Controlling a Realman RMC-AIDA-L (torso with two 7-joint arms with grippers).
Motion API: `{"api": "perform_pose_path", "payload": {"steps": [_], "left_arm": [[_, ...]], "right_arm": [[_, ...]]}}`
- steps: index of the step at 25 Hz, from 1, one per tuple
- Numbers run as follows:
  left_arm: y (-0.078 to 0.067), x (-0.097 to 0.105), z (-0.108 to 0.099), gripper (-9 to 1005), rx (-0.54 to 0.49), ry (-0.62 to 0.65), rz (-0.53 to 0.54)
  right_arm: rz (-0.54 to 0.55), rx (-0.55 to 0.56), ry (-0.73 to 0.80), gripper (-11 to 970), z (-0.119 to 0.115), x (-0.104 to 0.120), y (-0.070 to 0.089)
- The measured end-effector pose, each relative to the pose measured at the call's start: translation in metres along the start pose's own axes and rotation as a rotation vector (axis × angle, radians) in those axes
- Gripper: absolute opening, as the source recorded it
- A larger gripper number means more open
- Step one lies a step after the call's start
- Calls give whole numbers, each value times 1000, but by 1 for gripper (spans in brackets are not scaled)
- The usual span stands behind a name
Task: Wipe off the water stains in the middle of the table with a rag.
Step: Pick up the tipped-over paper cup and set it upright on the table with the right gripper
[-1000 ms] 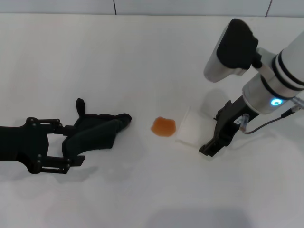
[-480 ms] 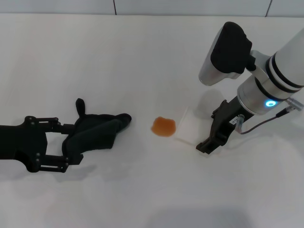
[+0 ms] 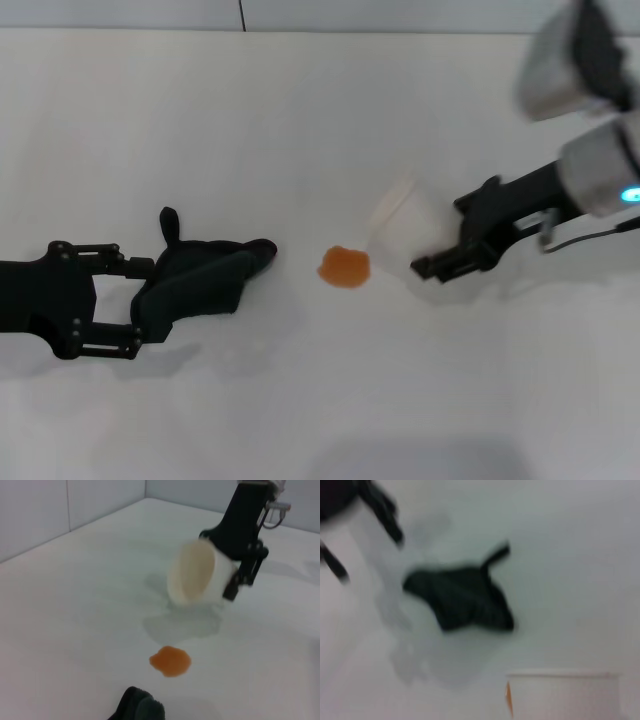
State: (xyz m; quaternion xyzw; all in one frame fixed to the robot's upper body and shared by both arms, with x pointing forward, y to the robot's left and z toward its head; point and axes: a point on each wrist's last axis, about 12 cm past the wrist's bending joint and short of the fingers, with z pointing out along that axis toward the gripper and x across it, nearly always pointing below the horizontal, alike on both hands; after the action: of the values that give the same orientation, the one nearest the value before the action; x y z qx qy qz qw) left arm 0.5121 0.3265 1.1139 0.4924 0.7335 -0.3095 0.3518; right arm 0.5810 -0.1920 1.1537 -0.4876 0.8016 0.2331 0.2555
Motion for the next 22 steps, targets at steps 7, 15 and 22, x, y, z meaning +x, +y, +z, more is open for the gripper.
{"api": "perform_pose_path", "payload": {"steps": [7, 15, 22], "left_arm": [[0, 2, 1, 800, -24, -48, -15], [2, 3, -6, 801, -68, -97, -39], [3, -1, -4, 801, -64, -102, -33]], "right_arm": [[-5, 33, -404, 629, -43, 56, -16], [-48, 113, -678, 623, -45, 99, -19], [-44, 187, -791, 622, -27, 121, -15]]}}
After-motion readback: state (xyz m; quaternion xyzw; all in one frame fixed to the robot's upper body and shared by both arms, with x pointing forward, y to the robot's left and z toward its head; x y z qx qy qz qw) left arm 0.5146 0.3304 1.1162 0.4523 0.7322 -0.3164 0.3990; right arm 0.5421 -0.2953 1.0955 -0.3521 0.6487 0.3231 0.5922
